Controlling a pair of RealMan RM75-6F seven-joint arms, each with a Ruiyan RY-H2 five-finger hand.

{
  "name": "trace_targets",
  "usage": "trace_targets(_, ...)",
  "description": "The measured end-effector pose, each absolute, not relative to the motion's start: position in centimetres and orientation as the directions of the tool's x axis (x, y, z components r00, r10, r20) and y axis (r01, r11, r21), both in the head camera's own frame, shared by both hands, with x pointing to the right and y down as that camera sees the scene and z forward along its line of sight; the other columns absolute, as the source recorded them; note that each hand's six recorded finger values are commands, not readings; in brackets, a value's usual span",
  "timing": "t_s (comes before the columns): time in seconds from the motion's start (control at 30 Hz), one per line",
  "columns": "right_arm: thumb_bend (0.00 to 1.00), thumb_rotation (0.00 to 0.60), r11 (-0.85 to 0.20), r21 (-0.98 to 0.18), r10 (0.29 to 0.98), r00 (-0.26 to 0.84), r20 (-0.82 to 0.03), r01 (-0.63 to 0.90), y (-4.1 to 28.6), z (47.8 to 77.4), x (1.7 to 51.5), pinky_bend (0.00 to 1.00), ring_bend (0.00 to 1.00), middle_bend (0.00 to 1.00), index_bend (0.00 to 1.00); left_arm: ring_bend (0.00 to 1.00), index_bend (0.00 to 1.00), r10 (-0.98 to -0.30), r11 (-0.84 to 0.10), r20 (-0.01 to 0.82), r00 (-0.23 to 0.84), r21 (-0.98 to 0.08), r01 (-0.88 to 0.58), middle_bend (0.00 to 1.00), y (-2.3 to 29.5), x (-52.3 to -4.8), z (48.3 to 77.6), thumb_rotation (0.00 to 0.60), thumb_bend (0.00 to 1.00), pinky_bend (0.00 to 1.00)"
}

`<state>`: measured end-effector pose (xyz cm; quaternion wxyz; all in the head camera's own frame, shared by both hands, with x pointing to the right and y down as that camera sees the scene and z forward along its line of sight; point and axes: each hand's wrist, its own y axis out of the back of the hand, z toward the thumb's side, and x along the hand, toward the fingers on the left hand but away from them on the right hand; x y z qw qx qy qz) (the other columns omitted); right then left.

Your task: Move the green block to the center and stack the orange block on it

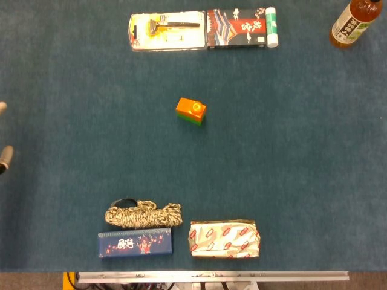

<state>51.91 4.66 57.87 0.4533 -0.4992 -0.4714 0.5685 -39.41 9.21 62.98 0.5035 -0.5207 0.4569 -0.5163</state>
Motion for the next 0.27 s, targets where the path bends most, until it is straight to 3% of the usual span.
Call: trace_targets(0.27,0.29,0.6,-0.21,-0.977,0.974,-0.089,-0.207,-0.036,3.9,59.4,51.9,0.02,0.0,0.2,0.31,0.0,0.23,-0.998,-0.062,0.062,0.018,-0.998,0.022,0.04,8.7,-40.3,62.6,0.6,0.26,0.16)
